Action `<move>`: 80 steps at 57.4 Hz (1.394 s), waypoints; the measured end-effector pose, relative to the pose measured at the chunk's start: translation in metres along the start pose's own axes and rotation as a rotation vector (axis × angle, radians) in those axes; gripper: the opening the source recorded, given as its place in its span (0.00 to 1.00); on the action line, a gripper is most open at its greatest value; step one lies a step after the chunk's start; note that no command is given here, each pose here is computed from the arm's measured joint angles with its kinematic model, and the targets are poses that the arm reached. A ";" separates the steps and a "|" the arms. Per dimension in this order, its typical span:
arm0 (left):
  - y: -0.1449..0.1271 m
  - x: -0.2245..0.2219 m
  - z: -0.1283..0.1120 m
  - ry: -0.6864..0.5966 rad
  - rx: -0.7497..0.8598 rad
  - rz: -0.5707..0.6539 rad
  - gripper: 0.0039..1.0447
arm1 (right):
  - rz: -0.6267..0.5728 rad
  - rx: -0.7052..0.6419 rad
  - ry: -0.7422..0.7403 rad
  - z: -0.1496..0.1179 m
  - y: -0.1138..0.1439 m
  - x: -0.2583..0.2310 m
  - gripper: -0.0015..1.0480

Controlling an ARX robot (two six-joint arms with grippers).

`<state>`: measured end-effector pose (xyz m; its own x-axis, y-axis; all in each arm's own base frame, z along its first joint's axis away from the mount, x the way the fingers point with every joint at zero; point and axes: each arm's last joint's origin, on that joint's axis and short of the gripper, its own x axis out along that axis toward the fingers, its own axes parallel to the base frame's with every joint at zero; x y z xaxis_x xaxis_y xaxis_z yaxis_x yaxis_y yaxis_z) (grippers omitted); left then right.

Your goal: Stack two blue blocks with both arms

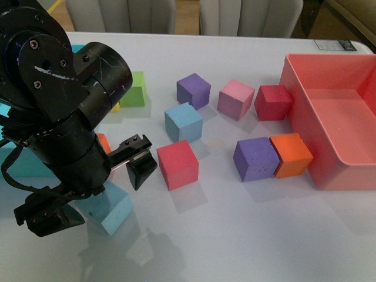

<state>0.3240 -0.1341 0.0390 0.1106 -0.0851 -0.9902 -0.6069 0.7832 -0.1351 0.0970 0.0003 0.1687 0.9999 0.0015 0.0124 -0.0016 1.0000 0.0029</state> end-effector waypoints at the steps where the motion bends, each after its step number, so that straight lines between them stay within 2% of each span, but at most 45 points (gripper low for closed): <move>1: 0.000 0.000 0.000 0.001 0.000 0.000 0.92 | 0.000 0.000 0.000 0.000 0.000 0.000 0.91; 37: -0.006 0.015 0.004 0.019 0.002 0.000 0.91 | 0.000 0.000 0.000 0.000 0.000 0.000 0.91; 51: -0.005 0.017 0.006 0.027 0.004 0.024 0.56 | 0.000 0.000 0.000 0.000 0.000 0.000 0.91; 56: -0.005 0.016 0.006 0.028 0.005 0.026 0.49 | 0.000 0.000 0.000 0.000 0.000 0.000 0.91; 71: -0.003 0.010 0.005 0.004 0.030 0.040 0.36 | 0.000 0.000 0.000 0.000 0.000 0.000 0.91; 80: 0.006 -0.030 -0.007 -0.092 0.111 0.036 0.27 | 0.000 0.000 0.000 0.000 0.000 0.000 0.91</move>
<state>0.3116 -0.1307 0.0676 0.1651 -0.0026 -0.9863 -0.5220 0.8482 -0.0896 0.0970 0.0003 0.1687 0.9999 0.0015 0.0124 -0.0016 1.0000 0.0029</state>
